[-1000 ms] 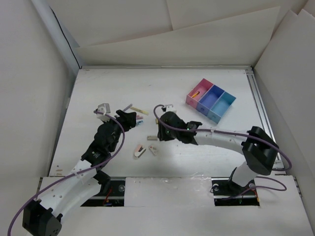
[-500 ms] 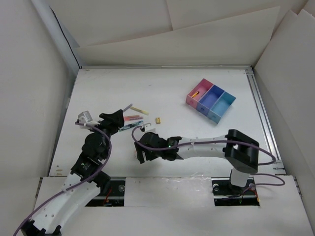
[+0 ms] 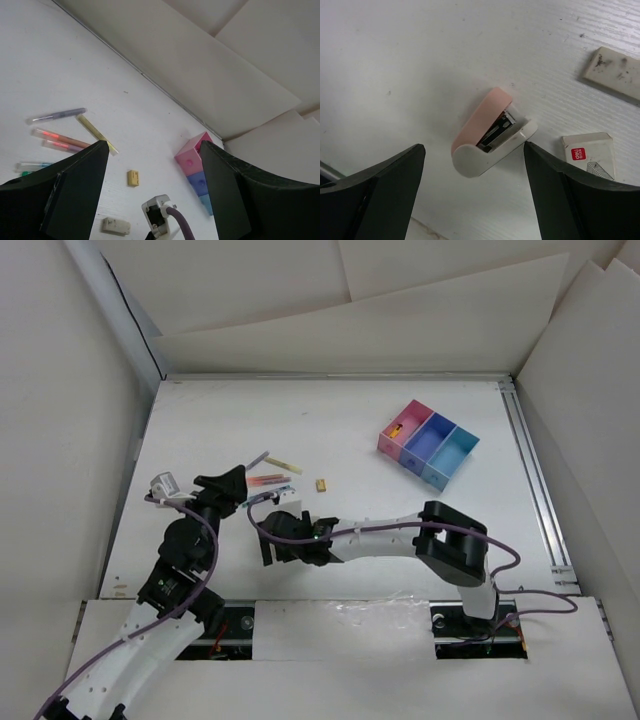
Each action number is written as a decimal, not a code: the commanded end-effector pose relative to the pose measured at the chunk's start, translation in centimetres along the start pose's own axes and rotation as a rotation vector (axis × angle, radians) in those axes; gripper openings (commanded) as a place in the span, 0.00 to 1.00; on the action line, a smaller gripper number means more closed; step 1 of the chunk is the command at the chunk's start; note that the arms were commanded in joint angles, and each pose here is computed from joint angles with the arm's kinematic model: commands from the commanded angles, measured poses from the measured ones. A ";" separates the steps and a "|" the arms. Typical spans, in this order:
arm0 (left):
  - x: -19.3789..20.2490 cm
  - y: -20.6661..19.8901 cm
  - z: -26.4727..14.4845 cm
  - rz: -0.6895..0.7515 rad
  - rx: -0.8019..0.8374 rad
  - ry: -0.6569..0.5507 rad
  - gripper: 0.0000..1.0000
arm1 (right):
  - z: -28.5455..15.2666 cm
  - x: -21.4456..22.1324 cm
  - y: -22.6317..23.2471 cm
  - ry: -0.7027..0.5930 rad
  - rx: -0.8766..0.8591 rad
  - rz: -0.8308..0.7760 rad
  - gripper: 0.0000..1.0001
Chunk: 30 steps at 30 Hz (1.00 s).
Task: Sort the stationery into containers
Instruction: Pick up the stapler from the center of the board.
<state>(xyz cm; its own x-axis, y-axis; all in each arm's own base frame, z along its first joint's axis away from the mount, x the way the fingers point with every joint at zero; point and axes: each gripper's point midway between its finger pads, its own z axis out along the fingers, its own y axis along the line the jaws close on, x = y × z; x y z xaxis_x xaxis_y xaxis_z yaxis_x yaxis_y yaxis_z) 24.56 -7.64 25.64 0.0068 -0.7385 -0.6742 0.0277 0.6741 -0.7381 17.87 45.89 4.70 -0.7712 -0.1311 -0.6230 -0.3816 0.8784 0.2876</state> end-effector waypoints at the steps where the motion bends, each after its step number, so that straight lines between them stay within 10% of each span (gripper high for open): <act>1: -1.5 -1.3 -0.4 -0.035 0.037 -0.030 0.71 | 0.6 -0.9 -0.2 -0.048 0.052 0.053 0.86; 18: -1.6 -0.8 -0.4 -0.017 0.022 -0.045 0.71 | 1.2 -0.3 -3.0 -0.106 0.217 0.048 0.67; 30: -1.5 -0.6 -0.2 -0.008 0.016 -0.051 0.71 | -2.0 -2.8 -1.5 -0.149 0.128 0.087 0.24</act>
<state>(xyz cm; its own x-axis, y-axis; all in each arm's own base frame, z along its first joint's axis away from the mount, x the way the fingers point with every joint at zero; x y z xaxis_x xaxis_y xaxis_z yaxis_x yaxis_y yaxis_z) 24.30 -7.29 25.77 0.0178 -0.7375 -0.6751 0.0259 0.6753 -0.7371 19.94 43.68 3.53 -0.7312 -0.0361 -0.6812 -0.2234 0.9562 0.1892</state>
